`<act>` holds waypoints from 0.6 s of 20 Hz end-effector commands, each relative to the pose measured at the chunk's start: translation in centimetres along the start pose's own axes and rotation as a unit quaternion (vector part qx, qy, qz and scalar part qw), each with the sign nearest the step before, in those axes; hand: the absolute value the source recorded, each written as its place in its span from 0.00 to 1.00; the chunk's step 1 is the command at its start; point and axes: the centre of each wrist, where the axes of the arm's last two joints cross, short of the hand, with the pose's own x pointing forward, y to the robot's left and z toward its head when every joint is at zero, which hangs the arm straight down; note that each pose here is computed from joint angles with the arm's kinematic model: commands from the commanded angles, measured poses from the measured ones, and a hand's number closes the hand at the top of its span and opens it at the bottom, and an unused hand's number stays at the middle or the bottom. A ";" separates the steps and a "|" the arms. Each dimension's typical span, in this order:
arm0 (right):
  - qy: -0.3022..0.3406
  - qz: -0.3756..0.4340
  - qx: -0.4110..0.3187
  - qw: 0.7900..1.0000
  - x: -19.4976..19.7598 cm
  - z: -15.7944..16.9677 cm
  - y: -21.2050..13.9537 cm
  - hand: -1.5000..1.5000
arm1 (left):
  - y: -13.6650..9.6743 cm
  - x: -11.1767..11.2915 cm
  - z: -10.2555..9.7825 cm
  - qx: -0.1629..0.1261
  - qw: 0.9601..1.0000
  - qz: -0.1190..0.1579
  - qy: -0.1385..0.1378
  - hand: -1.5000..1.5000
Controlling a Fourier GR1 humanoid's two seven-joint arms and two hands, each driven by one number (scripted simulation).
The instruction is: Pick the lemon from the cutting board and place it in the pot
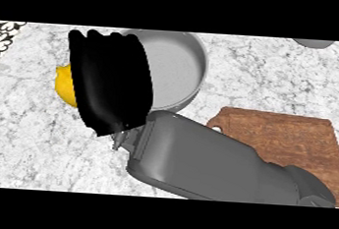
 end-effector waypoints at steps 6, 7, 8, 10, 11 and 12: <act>0.012 0.005 -0.008 1.000 -2.5 -3.7 1.1 1.00 | 0.1 9.9 -3.4 0.043 0.973 0.046 -0.220 0.50; 0.018 0.000 -0.002 1.000 -3.2 -3.8 1.4 1.00 | 1.0 10.1 -3.3 0.050 0.972 0.047 -0.224 0.50; 0.021 0.005 0.000 1.000 -3.3 -4.5 1.4 1.00 | 1.4 10.3 -3.2 0.050 0.973 0.035 -0.224 0.50; 0.023 0.030 0.000 0.999 -4.8 -5.1 2.2 1.00 | 1.4 9.9 -3.1 0.044 0.972 0.041 -0.227 0.50; 0.027 0.031 0.002 0.999 -4.7 -5.2 2.5 1.00 | 0.3 10.3 -3.1 0.040 0.970 0.044 -0.234 0.50; 0.031 0.040 0.009 0.999 -5.4 -5.9 2.3 1.00 | 1.2 9.8 -3.0 0.041 0.972 0.038 -0.229 0.50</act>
